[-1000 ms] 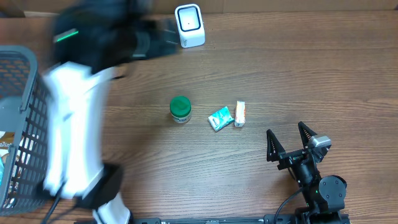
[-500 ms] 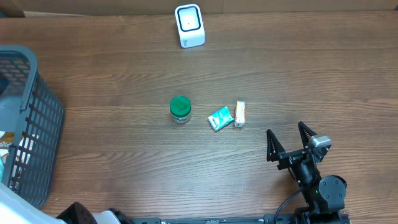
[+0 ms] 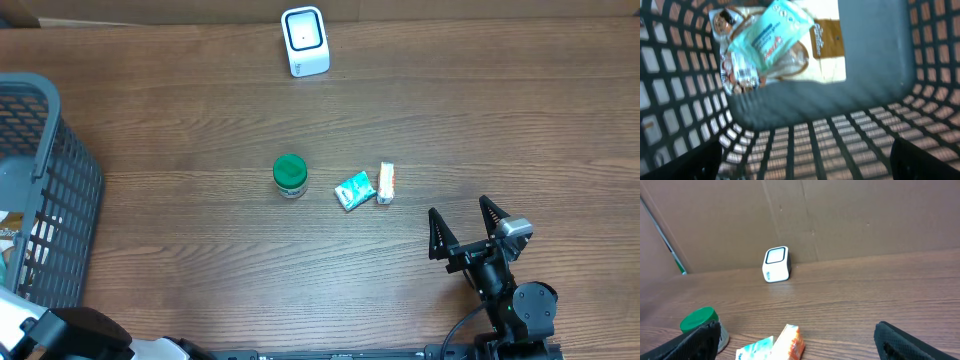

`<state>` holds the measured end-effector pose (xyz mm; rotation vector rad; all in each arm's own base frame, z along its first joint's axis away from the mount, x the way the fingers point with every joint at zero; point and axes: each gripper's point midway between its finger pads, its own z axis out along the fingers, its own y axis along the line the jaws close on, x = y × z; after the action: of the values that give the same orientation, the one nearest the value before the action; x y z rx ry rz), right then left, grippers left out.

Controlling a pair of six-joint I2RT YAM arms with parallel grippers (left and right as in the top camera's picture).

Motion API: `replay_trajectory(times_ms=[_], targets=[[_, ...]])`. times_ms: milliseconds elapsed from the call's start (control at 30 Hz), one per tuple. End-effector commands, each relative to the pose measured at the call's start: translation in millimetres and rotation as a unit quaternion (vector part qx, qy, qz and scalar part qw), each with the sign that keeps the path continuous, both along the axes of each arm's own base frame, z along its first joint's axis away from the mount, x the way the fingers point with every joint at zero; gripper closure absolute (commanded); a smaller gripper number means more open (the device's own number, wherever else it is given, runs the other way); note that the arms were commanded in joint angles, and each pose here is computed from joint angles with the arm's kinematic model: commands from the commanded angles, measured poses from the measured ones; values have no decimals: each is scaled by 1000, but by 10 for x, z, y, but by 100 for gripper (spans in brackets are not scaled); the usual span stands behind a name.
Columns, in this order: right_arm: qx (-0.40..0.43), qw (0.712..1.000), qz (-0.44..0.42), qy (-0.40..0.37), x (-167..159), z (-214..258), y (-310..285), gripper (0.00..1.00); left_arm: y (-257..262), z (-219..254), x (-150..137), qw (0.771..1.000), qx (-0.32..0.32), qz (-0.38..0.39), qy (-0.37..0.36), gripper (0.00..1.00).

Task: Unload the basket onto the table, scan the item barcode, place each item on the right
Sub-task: 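Reach the left gripper into the basket and grasp the mint toilet tissue pack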

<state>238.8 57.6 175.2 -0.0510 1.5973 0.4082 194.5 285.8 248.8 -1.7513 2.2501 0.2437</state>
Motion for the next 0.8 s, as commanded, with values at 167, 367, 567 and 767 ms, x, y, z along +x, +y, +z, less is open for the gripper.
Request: replay_trajectory(times_ms=[167, 367, 567, 767], targets=[[1, 1000, -2, -1, 2, -20, -1, 0, 211, -447, -98, 996, 30, -36, 70, 20], [1, 1000, -2, -1, 2, -20, -1, 0, 360, -874, 3, 984, 59, -138, 97, 18], [1, 1000, -2, -1, 2, -20, -1, 0, 472, -1165, -73, 979, 84, -139, 124, 20], [1, 1000, -2, -1, 2, -20, -1, 0, 660, -1189, -131, 978, 115, -125, 124, 24]])
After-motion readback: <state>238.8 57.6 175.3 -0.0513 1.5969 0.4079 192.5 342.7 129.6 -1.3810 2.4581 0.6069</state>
